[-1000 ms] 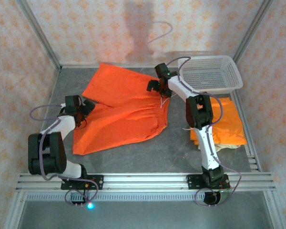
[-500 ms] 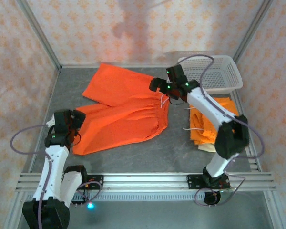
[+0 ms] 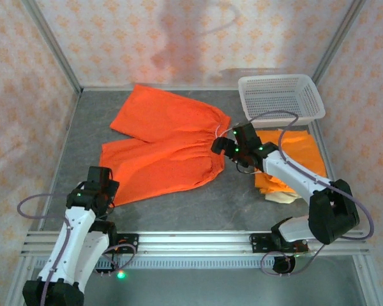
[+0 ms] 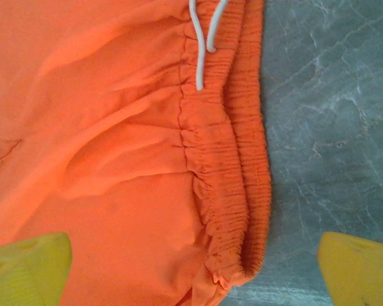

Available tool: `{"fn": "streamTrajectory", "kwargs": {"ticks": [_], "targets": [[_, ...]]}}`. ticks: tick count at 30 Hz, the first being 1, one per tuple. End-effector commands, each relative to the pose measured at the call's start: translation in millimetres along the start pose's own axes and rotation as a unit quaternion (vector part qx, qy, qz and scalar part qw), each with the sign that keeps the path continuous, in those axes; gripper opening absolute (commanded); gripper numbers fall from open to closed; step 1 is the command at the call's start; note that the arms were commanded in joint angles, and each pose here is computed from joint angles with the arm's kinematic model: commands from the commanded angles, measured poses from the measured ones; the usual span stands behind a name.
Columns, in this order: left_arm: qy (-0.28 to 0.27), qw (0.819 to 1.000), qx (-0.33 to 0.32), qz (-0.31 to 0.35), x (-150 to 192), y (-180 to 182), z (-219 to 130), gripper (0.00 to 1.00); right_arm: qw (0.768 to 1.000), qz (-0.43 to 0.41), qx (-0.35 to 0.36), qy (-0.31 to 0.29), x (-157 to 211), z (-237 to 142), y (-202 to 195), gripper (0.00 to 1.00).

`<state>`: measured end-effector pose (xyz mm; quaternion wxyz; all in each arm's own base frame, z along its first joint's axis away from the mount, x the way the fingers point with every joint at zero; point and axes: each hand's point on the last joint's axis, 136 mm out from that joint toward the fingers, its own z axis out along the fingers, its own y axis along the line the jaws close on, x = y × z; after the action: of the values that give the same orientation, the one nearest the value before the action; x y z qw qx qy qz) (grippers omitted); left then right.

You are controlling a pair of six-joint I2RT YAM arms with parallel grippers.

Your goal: Fold and stack the shorts

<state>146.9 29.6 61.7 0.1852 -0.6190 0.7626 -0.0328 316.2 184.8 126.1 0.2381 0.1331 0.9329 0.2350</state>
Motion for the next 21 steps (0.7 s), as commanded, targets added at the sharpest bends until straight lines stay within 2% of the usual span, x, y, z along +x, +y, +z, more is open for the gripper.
{"fn": "streamTrajectory", "kwargs": {"ticks": [1, 6, 11, 17, 21], "targets": [[-0.010, 0.999, -0.031, -0.018, 4.4, 11.7, 11.0, 0.83, 1.000, 0.006, -0.016, -0.026, -6.7, -6.8, 6.5, 0.98], [-0.011, 0.999, -0.041, -0.016, 10.5, 15.9, 25.2, 0.69, 1.000, 0.004, -0.006, -0.031, -7.4, -8.5, 2.6, 0.98], [-0.008, 0.999, -0.038, -0.017, 15.2, 12.5, 43.6, 0.61, 1.000, 0.004, 0.001, -0.028, -6.2, -6.8, -0.4, 0.98], [-0.029, 0.999, -0.031, 0.018, 5.5, -8.4, 45.9, 0.57, 1.000, 0.004, 0.005, -0.024, -2.6, -5.9, -3.9, 0.98], [-0.024, 0.998, -0.041, 0.030, 6.5, -14.7, 49.1, 0.55, 1.000, 0.004, 0.008, -0.020, -0.2, -4.1, -6.7, 0.98]]}}
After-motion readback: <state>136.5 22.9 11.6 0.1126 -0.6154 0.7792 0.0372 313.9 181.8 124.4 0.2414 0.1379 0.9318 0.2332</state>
